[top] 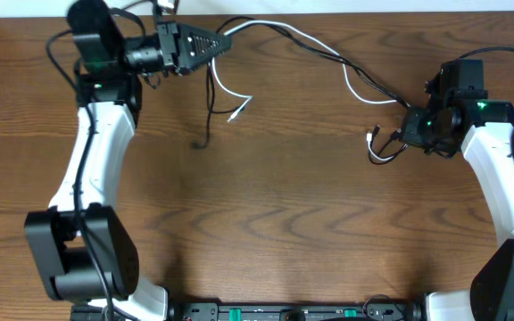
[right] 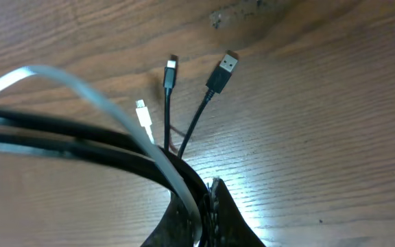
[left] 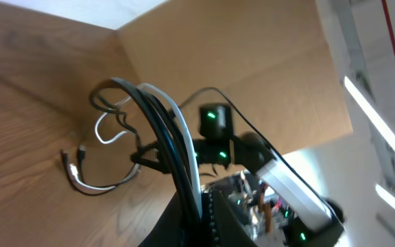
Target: Untangle cables
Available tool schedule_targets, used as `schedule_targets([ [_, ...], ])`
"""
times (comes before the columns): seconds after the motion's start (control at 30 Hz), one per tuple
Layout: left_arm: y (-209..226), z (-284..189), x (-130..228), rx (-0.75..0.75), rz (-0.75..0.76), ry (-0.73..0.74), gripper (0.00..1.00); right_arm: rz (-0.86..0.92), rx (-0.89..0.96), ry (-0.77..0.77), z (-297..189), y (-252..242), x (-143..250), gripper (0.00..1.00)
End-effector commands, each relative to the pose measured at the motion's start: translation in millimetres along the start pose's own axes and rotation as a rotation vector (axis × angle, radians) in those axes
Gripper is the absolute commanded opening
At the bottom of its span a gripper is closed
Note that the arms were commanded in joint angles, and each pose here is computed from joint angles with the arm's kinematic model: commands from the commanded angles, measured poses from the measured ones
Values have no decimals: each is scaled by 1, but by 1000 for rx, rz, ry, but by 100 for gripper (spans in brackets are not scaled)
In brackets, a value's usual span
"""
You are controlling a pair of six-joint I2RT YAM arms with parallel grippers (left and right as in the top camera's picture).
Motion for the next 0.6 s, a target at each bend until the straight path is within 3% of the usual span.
schedule_targets([
  [0.0, 14, 6, -2, -47, 1, -73, 7, -38, -10, 1, -1, 0, -1, 1],
  [0.17, 44, 16, 1, -185, -68, -160, 7, -38, -22, -3, -1, 1, -2, 1],
  [0.3, 85, 23, 24, -450, -125, -177, 7, -38, -25, 0, -1, 2, -1, 1],
  [0.43, 121, 22, 60, -787, -146, -100, 7, -38, -23, 5, -1, 1, 0, 1],
  [0.57, 134, 21, 94, -995, -132, 49, 7, -37, -22, 9, -1, 1, 1, 1],
])
Point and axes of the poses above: each gripper's point midway between its finger pads, its own z axis out along the fingers, its own y axis along the line the jaws close on, x = y × z, the point moved 6 cm from there along -z, back along the fingers
